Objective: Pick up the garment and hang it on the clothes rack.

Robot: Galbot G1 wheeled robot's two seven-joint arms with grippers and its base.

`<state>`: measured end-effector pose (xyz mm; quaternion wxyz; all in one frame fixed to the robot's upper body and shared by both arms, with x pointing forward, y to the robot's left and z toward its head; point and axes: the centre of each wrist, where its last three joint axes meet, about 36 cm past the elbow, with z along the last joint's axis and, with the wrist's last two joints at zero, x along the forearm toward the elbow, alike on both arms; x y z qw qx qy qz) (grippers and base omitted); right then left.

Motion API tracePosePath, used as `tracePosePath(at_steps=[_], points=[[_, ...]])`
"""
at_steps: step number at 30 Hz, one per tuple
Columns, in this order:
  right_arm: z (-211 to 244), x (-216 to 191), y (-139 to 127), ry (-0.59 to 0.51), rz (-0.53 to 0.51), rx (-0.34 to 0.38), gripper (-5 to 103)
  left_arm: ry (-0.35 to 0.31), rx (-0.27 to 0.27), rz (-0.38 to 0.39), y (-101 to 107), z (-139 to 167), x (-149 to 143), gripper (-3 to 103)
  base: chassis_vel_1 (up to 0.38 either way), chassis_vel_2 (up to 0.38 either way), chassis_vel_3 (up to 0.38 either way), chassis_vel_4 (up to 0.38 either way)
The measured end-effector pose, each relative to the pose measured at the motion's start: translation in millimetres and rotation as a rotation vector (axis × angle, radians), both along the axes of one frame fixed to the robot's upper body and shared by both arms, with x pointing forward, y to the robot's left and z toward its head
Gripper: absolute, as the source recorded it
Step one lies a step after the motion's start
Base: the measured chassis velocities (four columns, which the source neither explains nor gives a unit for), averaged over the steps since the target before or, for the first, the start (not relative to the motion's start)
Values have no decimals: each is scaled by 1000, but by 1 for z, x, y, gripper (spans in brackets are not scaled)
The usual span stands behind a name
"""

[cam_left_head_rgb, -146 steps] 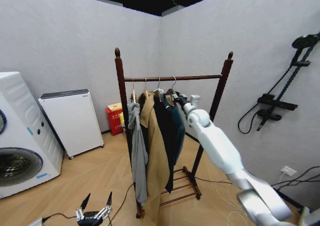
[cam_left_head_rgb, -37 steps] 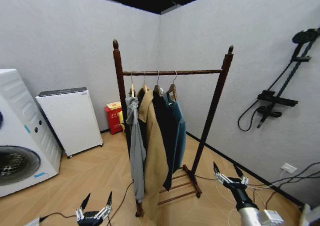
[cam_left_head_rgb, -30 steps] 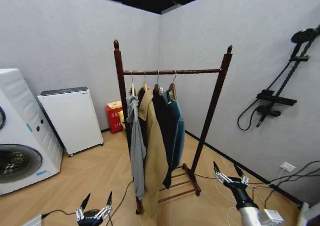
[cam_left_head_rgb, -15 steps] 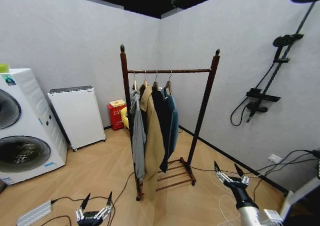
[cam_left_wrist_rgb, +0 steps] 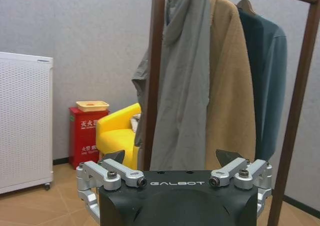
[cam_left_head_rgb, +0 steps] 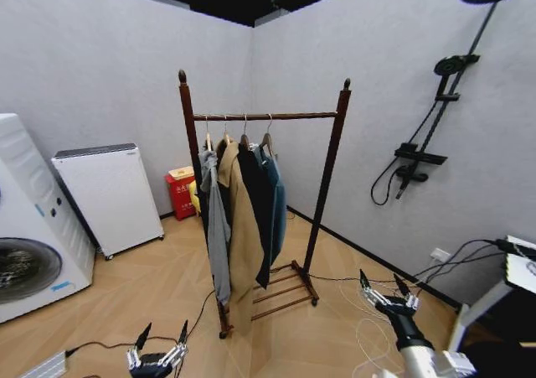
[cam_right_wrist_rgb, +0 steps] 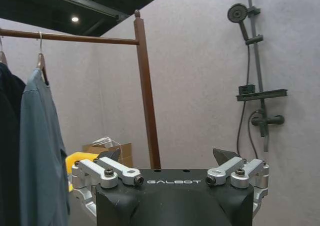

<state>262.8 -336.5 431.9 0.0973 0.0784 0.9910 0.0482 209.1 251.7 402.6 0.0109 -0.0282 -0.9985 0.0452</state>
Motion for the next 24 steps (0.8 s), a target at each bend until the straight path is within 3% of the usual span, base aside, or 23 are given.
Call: tracePosePath(at_steps=[24], points=[[-2, -2, -1, 2, -6, -4, 100, 0, 0, 0, 0, 0, 0, 100, -114, -121, -113, -115]])
